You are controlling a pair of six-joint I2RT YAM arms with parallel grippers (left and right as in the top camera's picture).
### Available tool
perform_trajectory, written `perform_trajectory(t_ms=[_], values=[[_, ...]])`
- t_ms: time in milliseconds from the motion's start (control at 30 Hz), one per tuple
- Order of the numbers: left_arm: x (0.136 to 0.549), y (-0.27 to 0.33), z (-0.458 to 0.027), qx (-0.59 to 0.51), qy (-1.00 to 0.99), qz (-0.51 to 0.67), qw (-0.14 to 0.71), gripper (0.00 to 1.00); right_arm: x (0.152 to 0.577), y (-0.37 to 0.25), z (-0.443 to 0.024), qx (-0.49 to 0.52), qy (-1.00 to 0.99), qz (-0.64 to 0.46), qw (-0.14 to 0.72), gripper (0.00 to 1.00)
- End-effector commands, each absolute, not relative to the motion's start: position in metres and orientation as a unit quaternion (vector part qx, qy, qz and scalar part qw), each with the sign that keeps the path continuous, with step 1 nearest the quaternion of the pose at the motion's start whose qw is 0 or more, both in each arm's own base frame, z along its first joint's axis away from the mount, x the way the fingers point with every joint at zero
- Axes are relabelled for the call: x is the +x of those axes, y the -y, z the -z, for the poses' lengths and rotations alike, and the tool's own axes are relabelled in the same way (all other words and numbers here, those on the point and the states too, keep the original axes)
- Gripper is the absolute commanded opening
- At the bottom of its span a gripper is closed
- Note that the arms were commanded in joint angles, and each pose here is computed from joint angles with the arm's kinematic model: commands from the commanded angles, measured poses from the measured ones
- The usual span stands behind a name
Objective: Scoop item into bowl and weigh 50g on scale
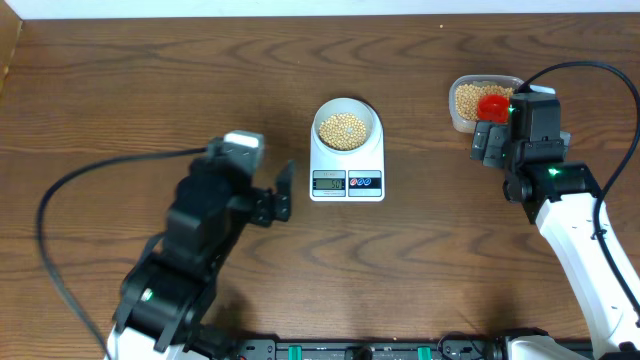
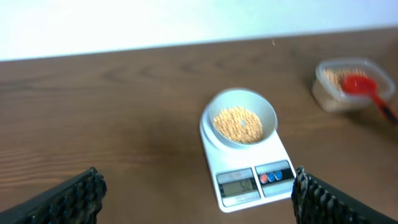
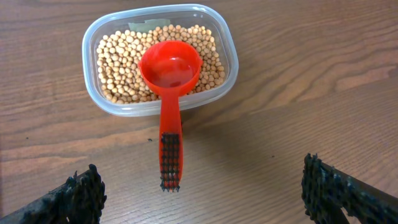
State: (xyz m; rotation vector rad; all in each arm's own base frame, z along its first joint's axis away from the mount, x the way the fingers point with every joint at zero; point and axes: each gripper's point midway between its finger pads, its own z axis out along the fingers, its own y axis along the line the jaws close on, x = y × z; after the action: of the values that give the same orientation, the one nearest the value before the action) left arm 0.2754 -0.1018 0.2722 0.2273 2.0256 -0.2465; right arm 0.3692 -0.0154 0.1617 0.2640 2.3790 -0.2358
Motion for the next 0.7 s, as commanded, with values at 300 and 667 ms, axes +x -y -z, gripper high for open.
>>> perform_trajectory(t_ms=[300,667], values=[[0.258,0.057,-0.259,0.04,-0.75,0.109,0.651,0.98,0.372,0.017,-0.177,0.102,-0.915,0.098,0.377,0.99],[0.246,0.025,-0.238,-0.001,-0.68,0.08,0.729,0.98,0.372,0.017,-0.177,0.102,-0.915,0.098,0.377,0.99]])
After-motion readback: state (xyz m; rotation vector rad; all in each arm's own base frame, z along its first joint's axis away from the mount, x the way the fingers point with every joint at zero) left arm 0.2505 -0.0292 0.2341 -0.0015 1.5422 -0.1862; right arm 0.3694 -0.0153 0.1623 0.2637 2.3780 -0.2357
